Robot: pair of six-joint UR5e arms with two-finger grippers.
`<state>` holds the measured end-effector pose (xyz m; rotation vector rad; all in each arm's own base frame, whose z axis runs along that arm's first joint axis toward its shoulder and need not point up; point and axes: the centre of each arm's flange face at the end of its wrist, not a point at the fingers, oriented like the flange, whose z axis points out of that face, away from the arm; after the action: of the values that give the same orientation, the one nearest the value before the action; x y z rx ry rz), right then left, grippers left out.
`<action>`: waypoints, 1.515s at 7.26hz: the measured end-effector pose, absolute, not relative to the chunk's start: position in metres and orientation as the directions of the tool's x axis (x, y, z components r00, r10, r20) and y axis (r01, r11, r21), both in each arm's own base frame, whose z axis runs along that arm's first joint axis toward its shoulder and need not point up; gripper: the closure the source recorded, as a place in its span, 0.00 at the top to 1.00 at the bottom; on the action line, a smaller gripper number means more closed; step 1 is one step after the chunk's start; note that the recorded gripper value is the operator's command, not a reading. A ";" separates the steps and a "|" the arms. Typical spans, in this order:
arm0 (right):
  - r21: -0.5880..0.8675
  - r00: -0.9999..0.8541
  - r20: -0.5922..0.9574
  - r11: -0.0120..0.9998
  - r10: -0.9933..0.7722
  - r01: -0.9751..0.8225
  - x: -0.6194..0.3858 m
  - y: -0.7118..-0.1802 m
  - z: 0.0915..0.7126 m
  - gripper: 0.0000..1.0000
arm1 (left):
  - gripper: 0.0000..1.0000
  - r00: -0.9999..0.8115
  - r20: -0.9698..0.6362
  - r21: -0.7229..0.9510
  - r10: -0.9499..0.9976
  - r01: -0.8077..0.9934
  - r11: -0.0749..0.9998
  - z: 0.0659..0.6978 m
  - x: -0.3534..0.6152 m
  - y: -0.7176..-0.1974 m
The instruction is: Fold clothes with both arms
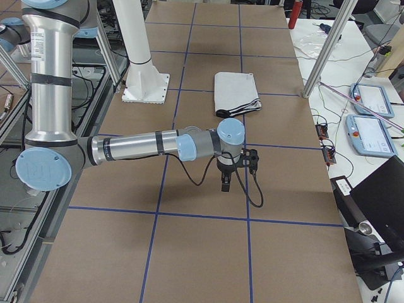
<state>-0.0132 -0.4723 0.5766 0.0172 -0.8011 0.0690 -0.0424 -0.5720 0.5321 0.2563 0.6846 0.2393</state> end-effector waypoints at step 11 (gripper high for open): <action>0.001 0.728 0.686 1.000 -0.016 0.021 0.022 -0.492 0.580 1.00 | 1.00 0.758 -0.613 0.277 0.222 -0.057 0.959 0.586 -0.075 -0.552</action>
<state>0.0219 -0.4916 0.5800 -0.0072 -0.7556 -0.0201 -0.0748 -0.5517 0.5863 0.2488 0.6957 0.1538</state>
